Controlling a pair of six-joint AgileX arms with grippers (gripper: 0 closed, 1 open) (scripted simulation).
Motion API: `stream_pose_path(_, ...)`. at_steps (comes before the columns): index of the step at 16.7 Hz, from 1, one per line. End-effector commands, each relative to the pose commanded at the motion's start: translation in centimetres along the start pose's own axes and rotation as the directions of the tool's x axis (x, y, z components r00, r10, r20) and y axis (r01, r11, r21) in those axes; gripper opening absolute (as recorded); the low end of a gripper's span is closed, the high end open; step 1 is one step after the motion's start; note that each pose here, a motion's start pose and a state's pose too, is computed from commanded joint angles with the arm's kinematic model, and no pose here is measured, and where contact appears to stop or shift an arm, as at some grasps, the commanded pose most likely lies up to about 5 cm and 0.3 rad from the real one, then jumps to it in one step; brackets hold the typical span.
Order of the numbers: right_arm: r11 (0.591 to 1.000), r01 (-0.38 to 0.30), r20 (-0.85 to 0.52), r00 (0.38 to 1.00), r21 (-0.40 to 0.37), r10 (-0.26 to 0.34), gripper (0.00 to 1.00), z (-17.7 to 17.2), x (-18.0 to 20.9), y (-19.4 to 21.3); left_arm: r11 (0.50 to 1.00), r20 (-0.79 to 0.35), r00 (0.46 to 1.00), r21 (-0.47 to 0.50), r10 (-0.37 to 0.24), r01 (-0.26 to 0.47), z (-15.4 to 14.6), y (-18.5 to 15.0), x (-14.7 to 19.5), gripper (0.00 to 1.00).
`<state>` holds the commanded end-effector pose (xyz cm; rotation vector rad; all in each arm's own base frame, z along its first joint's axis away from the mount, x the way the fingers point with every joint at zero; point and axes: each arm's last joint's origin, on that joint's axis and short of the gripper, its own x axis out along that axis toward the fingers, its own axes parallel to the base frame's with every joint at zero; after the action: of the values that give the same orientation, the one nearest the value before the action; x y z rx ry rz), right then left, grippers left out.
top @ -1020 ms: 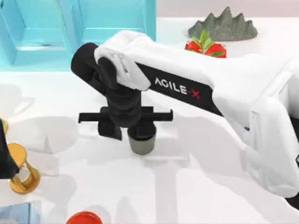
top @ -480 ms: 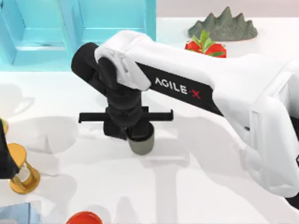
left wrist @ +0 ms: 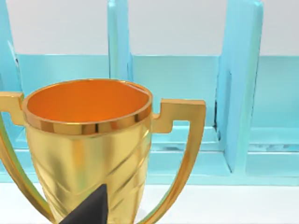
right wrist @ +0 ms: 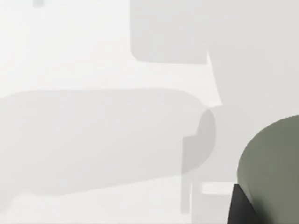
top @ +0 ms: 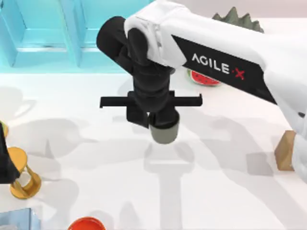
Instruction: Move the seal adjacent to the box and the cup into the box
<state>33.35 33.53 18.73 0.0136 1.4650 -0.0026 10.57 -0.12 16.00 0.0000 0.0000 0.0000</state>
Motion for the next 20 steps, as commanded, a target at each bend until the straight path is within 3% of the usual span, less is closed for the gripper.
stream_pose_path(5,1.000,0.003,-0.003,1.000,-0.003,-0.003,0.00,0.0,-5.0,-5.3,1.000,0.000,1.000,0.000,0.000,0.000,0.0,0.0,0.0,1.00)
stream_pose_path(13,1.000,0.011,-0.013,1.000,-0.007,-0.011,0.00,0.4,-5.2,-6.9,1.000,0.000,1.000,0.000,0.000,0.000,0.0,0.0,0.0,1.00)
stream_pose_path(16,1.000,0.023,-0.045,0.999,-0.008,-0.024,0.00,2.2,-5.1,-12.0,1.000,0.000,1.000,0.000,0.000,0.000,0.0,0.0,0.0,1.00)
stream_pose_path(20,1.000,0.016,-0.077,0.997,-0.006,-0.016,0.00,3.4,-5.6,-22.6,1.000,0.000,1.000,0.000,0.000,0.000,0.0,0.0,0.0,1.00)
